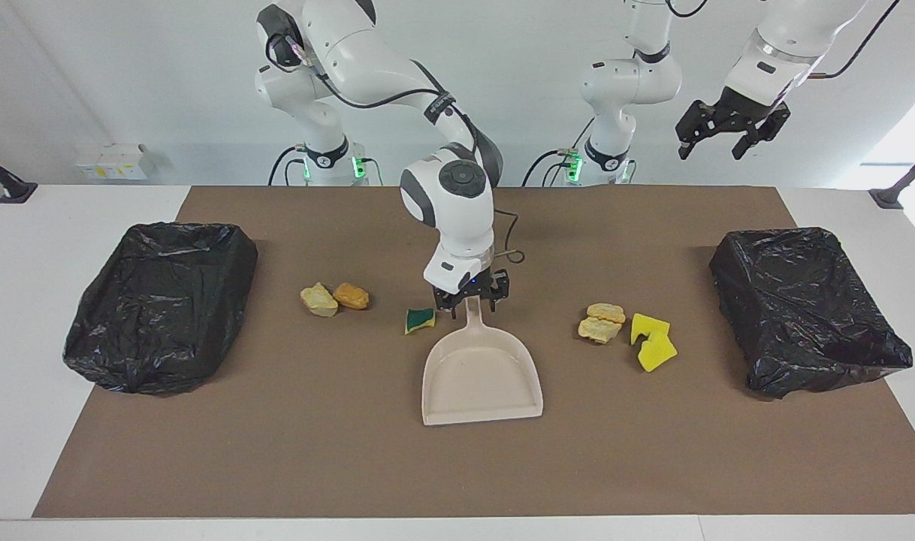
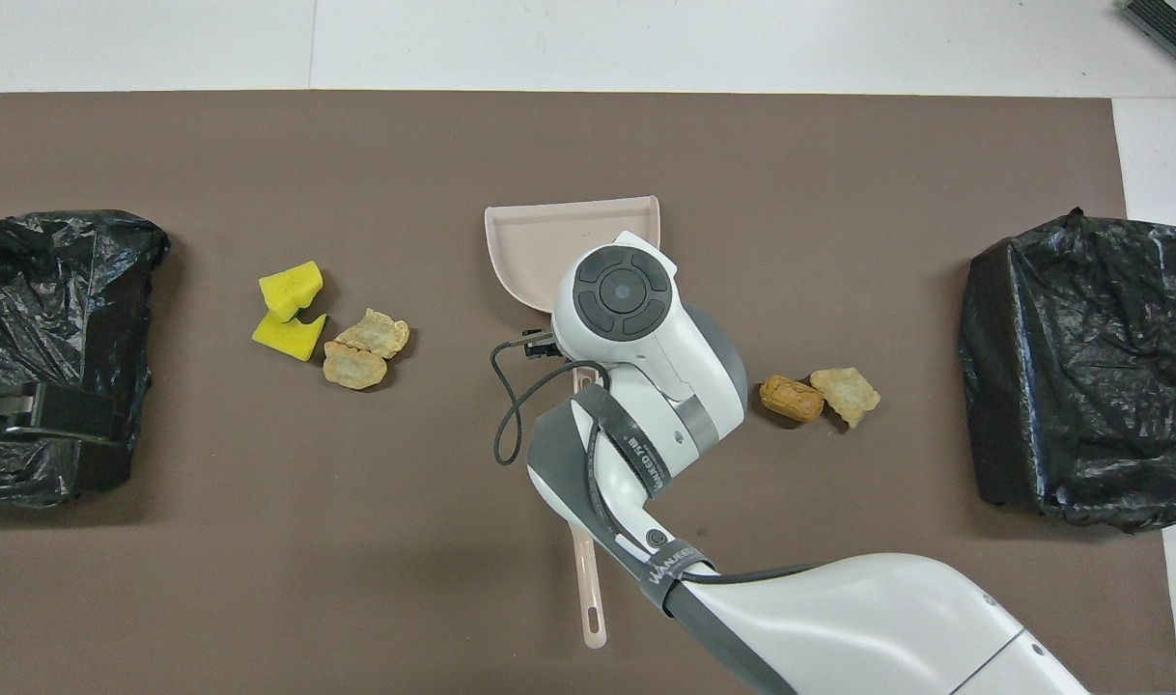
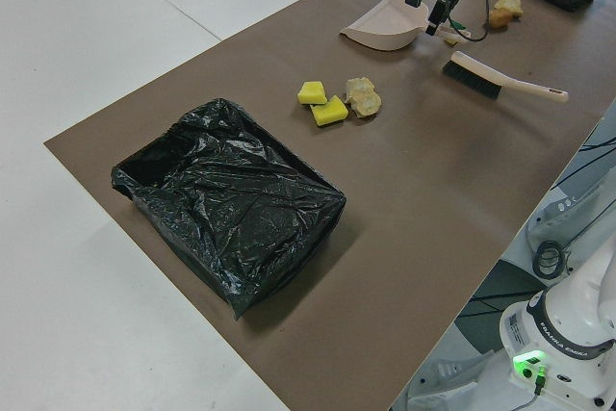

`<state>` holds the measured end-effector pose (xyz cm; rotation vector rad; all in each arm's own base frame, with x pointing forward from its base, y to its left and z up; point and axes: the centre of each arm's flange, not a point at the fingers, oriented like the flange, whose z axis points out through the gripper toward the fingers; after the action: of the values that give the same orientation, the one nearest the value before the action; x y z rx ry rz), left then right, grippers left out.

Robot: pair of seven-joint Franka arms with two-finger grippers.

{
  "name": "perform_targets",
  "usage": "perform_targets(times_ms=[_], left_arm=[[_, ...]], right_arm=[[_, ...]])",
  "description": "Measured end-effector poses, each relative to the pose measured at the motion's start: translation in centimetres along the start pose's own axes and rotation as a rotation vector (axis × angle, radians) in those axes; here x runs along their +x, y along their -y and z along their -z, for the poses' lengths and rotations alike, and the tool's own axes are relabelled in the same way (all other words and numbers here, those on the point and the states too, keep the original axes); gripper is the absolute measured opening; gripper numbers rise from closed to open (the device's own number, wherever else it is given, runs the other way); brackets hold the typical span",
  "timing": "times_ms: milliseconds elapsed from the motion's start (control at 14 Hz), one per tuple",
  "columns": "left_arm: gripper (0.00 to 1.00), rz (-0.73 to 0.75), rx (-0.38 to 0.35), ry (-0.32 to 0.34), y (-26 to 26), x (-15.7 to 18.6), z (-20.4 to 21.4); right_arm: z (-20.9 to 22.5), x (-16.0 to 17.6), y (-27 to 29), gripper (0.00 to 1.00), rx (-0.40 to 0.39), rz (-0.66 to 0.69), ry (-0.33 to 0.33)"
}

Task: Sweep and dump trash in bin
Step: 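Reach the right gripper to the dustpan handle and grasp it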

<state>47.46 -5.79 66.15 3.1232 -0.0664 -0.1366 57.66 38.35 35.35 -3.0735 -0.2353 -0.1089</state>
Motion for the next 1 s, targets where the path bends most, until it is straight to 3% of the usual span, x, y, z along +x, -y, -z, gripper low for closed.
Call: perform_targets(times_ms=[287, 430, 645, 1003], left_arm=[[1.0, 0.0, 0.0, 0.0, 0.0, 0.0, 0.0], [1.0, -0.001, 0.0, 0.0, 0.0, 0.0, 0.0], [1.0, -0.001, 0.0, 0.0, 0.0, 0.0, 0.0], [1.0, -0.003, 0.001, 0.001, -0.1, 0.0, 0.0]], right_arm=[[-0.1, -0.7, 0.1, 0.62, -0.014, 0.007, 0.004], [0.0, -0.6, 0.0, 0.61, -0.019, 0.01, 0.0], [0.0, -0.5, -0.3, 0.31, -0.024, 0.007, -0.001], [0.3, -0.4, -0.8, 0.31, -0.032, 0.002, 0.003]])
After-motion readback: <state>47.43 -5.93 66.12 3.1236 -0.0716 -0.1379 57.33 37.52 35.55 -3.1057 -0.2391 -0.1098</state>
